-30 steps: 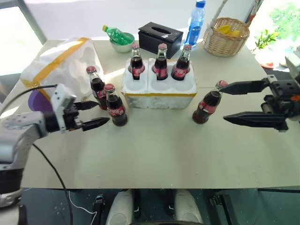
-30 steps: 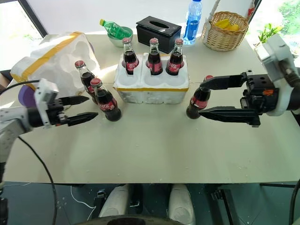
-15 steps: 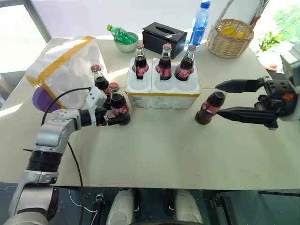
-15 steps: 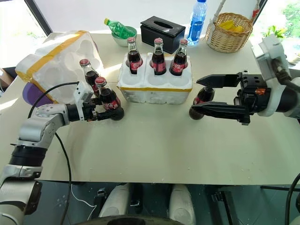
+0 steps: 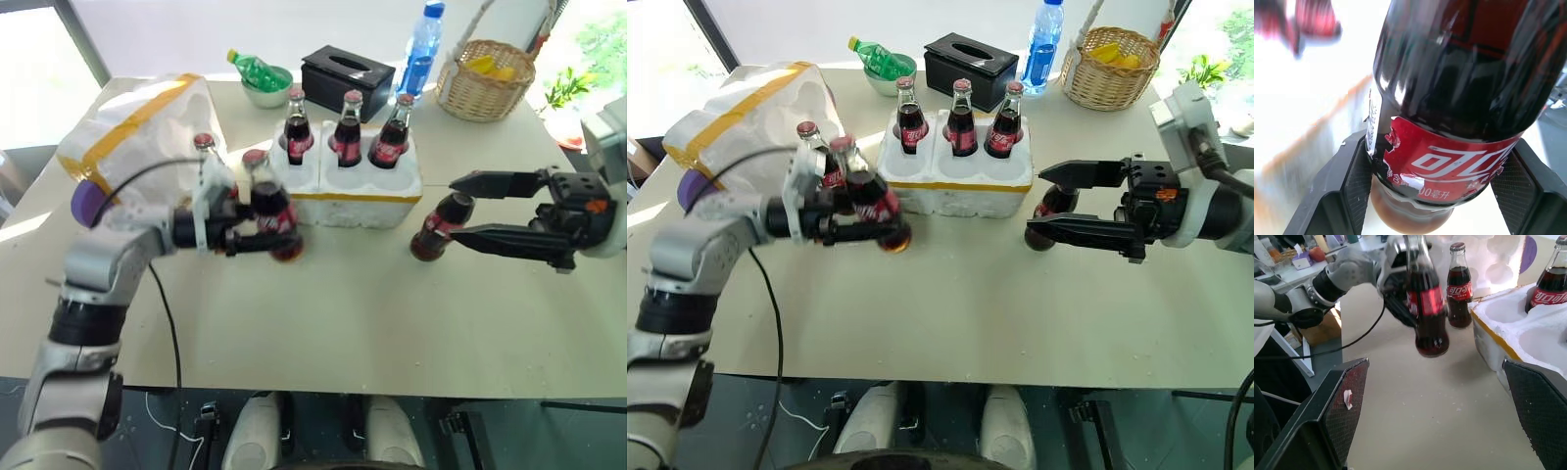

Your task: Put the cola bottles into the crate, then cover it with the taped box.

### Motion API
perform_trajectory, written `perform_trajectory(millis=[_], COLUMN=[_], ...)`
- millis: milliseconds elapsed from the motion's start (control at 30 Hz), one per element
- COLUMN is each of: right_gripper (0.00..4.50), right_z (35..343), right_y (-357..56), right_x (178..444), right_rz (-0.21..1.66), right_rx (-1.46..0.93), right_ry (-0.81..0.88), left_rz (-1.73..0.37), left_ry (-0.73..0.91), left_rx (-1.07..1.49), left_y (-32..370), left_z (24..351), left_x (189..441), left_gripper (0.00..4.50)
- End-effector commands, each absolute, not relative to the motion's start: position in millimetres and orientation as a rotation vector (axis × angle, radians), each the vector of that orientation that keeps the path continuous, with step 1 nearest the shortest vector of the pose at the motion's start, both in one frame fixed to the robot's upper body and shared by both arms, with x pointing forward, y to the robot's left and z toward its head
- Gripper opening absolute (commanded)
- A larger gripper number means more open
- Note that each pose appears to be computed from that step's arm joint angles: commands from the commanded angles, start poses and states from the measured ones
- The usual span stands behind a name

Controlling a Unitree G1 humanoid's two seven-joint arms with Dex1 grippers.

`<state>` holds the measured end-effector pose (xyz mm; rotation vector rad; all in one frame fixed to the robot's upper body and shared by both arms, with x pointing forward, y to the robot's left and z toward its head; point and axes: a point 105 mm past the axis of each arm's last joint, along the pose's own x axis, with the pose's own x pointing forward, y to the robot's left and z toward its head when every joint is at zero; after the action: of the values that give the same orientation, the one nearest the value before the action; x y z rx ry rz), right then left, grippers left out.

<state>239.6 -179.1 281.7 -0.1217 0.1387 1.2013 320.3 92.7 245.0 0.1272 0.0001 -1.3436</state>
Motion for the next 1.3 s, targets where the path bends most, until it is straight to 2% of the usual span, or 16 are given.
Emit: perform_trajectory(millis=[33,100,200,267,367,633,867,1033,1100,1167,1300], right_gripper=[4.50,4.50,4.50,4.50,4.50,4.50,4.50,4.50,4.50,4.50,4.50], right_z=[292.5,292.4,291.5,291.4,290.9,288.2,281.1,279.0,278.1,276.9,276.3], right_y=[-178.1,-179.3,-181.3,-181.9,-183.2,-194.2,-194.9,-195.8,-196.2,-195.4,-192.1], right_x=[233.7,233.4,233.4,234.1,235.9,251.4,255.9,257.2,257.8,258.0,259.3], right_rz=[1.194,1.178,1.148,1.124,1.087,0.954,0.930,0.919,0.914,0.916,0.927], right_rx=[-0.153,-0.150,-0.151,-0.151,-0.150,-0.162,-0.171,-0.165,-0.162,-0.161,-0.158], right_ry=[0.068,0.063,0.055,0.043,0.029,0.000,0.006,0.005,0.005,0.006,0.007], left_rz=[-1.330,-1.271,-1.097,-0.980,-0.886,-0.909,-0.930,-0.913,-0.874,-0.857,-0.901], left_ry=[-0.173,-0.227,-0.223,-0.182,-0.141,0.038,0.080,0.148,0.191,0.202,0.174], left_rx=[0.106,0.081,0.082,0.073,0.082,0.083,0.093,0.157,0.181,0.193,0.145], left_y=[64.7,51.2,36.1,29.9,19.7,-3.1,-9.8,-9.1,-4.2,-1.0,3.4], left_z=[290.0,305.8,314.1,309.8,296.9,250.8,242.5,221.6,207.7,202.7,211.9], left_x=[330.4,341.7,370.0,389.1,405.1,419.6,426.2,429.8,434.3,436.4,430.1], left_gripper=[2.78,2.78,2.78,2.78,2.78,2.78,2.78,2.78,3.81,4.48,4.48])
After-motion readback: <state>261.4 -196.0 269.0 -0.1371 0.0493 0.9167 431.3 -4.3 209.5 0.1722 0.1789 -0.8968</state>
